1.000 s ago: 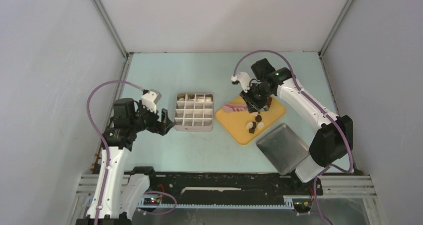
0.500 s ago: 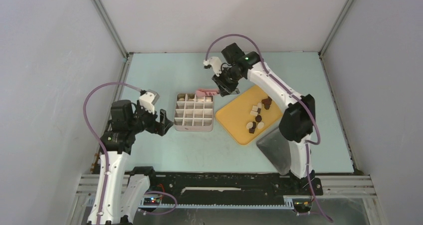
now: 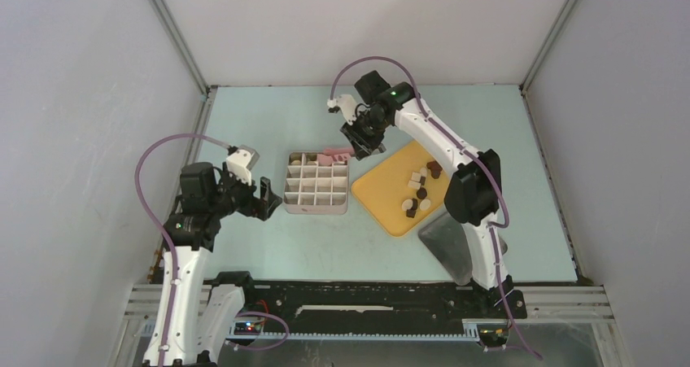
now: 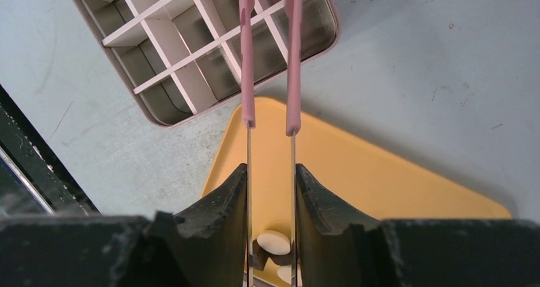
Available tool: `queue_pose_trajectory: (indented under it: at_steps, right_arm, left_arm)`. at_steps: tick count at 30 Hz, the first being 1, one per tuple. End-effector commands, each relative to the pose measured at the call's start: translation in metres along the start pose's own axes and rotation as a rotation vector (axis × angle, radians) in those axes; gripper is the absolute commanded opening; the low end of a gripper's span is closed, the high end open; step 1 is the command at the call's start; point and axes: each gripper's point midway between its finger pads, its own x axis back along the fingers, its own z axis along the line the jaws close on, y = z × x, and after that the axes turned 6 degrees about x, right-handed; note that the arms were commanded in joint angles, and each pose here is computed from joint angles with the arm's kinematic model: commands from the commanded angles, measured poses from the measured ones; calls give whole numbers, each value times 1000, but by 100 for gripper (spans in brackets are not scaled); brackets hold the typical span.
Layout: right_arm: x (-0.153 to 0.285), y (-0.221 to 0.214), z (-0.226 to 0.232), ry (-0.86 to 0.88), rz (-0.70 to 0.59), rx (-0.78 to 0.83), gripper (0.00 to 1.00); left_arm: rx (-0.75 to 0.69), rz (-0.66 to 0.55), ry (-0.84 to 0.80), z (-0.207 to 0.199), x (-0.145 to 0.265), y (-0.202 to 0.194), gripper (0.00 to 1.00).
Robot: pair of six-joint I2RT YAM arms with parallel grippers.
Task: Pack the chocolate
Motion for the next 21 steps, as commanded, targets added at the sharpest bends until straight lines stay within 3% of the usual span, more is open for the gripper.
queue_pose_trajectory:
  at_steps: [1, 6, 10, 21]
  right_arm:
    - [33, 16, 2, -54, -61, 27, 29]
    - [76, 9, 0, -135, -109, 47, 26]
    - [112, -22, -1, -224, -108, 57, 26]
    - [141, -175, 5, -311, 86, -143, 28]
  left_arm:
    - [18, -11, -18, -1, -4, 0, 85]
    - [24, -6, -30, -2, -5, 0, 85]
    - [32, -6, -42, -3, -7, 1, 85]
    - [70, 62, -117, -12, -24, -4, 85]
